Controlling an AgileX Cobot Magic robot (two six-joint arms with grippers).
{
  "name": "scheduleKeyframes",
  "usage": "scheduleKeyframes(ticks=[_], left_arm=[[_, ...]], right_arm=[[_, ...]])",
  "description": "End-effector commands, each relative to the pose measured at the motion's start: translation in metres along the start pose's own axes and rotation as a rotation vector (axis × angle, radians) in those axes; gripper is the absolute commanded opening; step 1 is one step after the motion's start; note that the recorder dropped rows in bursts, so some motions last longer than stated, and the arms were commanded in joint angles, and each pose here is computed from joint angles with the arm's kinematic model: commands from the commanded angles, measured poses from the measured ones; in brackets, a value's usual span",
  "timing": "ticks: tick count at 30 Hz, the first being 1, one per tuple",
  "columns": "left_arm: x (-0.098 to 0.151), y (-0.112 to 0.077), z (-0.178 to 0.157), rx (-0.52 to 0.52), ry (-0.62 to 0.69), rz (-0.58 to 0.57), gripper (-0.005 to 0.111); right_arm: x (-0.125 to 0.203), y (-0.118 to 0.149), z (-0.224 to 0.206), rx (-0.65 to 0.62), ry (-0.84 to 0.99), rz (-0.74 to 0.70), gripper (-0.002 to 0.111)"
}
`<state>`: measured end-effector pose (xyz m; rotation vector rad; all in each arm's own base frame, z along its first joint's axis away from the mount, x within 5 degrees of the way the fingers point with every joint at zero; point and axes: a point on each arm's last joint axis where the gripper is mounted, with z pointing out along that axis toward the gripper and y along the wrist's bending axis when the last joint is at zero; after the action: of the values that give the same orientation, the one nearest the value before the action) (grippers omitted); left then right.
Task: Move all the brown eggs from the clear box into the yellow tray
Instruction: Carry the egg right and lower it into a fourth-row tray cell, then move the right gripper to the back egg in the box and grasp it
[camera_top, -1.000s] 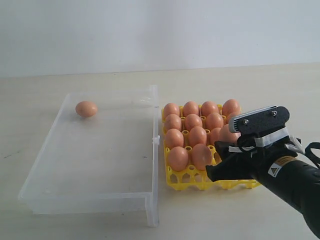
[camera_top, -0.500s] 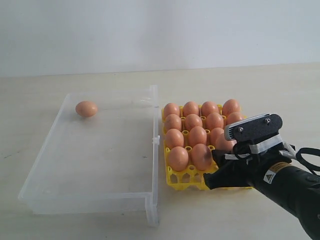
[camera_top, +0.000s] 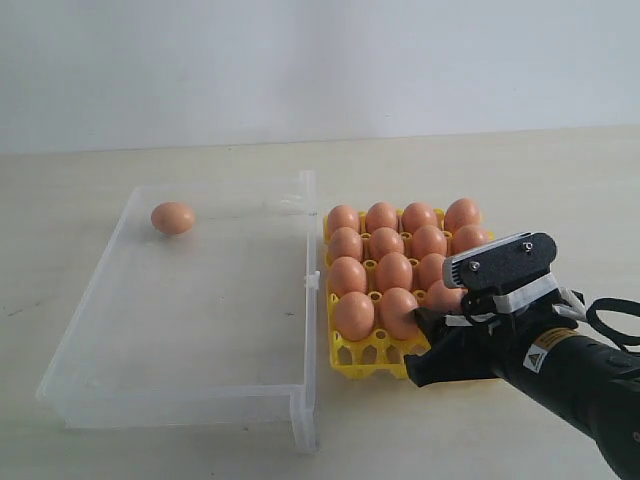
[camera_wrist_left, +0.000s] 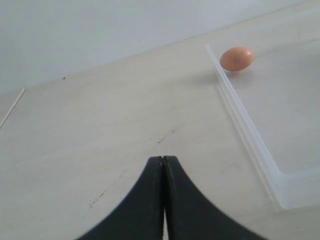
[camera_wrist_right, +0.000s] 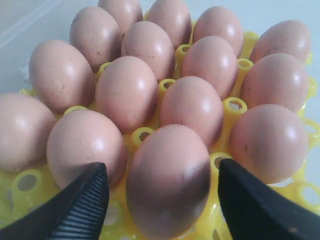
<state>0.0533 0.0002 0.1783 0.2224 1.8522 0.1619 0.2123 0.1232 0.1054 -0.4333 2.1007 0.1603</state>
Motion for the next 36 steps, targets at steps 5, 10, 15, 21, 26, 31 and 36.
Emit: scheduleKeyframes(ticks=[5, 10, 15, 21, 26, 31, 36], left_arm=[[-0.002, 0.001, -0.001, -0.005, -0.015, -0.006, 0.0], [-0.002, 0.001, -0.001, -0.005, -0.015, -0.006, 0.0], [-0.002, 0.001, -0.001, -0.005, -0.015, -0.006, 0.0], [-0.002, 0.001, -0.001, -0.005, -0.015, -0.006, 0.0], [-0.002, 0.001, -0.001, -0.005, -0.015, -0.006, 0.0], [-0.002, 0.001, -0.001, -0.005, -0.015, -0.006, 0.0], [-0.002, 0.001, -0.001, -0.005, -0.015, -0.006, 0.0]], right_arm=[[-0.002, -0.001, -0.001, 0.003, -0.015, 0.001, 0.064], [-0.019, -0.005, -0.013, 0.02, -0.071, -0.012, 0.064], [-0.046, -0.004, -0.036, -0.02, -0.133, -0.05, 0.061], [-0.101, 0.016, -0.041, -0.194, -0.003, -0.124, 0.044], [-0.153, 0.028, -0.019, -0.227, 0.062, -0.013, 0.05], [-0.199, 0.062, 0.024, -0.27, 0.087, 0.008, 0.065], [-0.214, 0.108, 0.086, -0.296, 0.171, -0.117, 0.065]])
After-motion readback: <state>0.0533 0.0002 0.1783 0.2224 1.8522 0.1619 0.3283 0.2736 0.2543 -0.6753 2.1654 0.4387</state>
